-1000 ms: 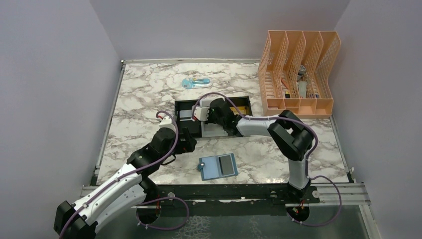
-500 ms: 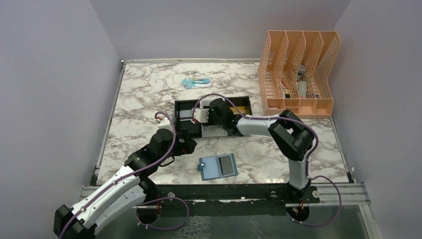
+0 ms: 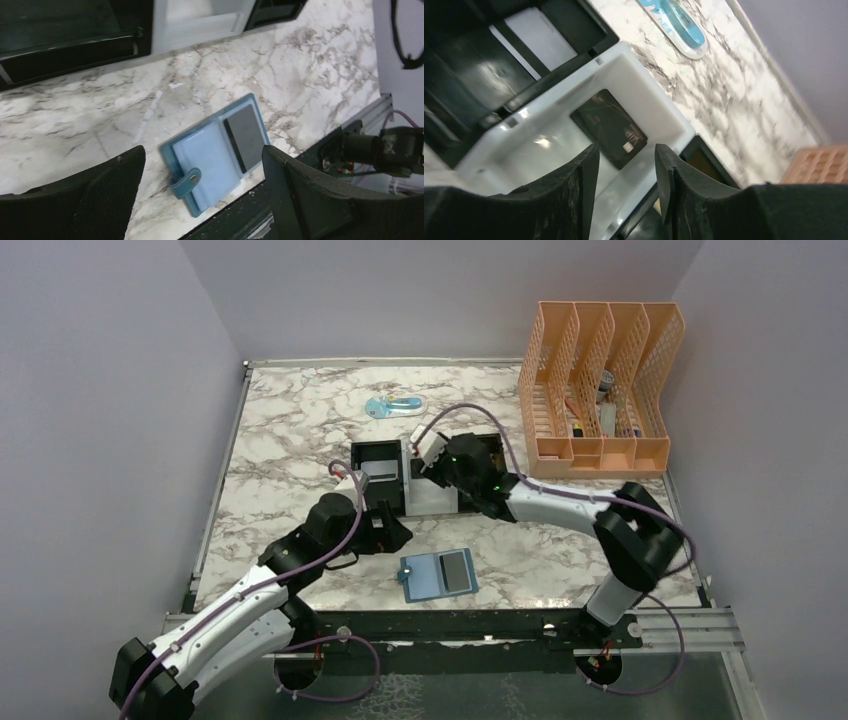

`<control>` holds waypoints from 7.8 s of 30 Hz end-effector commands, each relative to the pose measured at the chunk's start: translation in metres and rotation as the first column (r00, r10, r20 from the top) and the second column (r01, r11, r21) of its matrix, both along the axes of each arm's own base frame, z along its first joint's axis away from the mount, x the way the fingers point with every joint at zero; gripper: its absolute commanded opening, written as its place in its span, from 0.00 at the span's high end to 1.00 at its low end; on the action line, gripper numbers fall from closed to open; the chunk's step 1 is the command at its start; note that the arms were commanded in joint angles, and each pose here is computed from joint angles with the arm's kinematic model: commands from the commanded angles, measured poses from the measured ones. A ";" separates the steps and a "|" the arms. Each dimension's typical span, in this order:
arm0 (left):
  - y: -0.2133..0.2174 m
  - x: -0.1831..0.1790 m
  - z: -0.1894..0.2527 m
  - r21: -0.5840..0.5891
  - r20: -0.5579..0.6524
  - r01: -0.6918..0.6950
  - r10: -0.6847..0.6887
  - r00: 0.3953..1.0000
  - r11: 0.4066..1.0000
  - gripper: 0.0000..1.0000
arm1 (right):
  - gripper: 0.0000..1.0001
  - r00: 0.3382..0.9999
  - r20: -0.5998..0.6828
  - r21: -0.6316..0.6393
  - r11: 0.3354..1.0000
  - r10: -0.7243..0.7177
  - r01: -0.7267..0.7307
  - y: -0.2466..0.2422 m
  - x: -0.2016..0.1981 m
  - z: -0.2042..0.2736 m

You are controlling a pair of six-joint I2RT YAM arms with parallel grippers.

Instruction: Take the credit cards out of the card holder

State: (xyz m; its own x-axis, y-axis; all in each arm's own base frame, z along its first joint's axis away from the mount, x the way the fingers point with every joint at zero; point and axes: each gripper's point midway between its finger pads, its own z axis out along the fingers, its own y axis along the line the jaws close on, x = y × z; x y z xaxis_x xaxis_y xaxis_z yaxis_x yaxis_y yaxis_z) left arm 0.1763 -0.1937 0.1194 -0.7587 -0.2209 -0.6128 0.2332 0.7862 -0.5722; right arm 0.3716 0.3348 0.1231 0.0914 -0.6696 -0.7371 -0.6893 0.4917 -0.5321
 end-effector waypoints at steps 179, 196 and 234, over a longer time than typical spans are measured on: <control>-0.073 -0.047 -0.078 -0.102 -0.196 0.023 -0.042 0.980 0.995 0.95 | 0.80 0.265 -0.948 0.290 0.831 0.179 0.475 -0.033 -0.244 -0.100; -0.085 -0.052 -0.077 -0.166 -0.212 0.047 -0.082 0.974 0.985 0.71 | 0.81 0.184 -0.983 0.111 0.791 -0.002 0.602 -0.061 -0.249 -0.148; -0.055 -0.036 -0.053 -0.117 -0.103 -0.035 0.023 0.994 0.992 1.00 | 0.52 0.439 -0.847 0.495 0.748 0.300 0.443 -0.042 -0.241 -0.050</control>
State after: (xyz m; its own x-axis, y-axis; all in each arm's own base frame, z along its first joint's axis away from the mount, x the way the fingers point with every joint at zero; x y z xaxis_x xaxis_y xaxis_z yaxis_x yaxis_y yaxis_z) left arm 0.1324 -0.2426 0.0522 -0.8272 -0.3071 -0.4706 0.1200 0.7216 -0.6818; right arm 0.1381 0.2787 0.0523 -0.8528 -0.0154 -0.5220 -0.4290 0.5908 0.6834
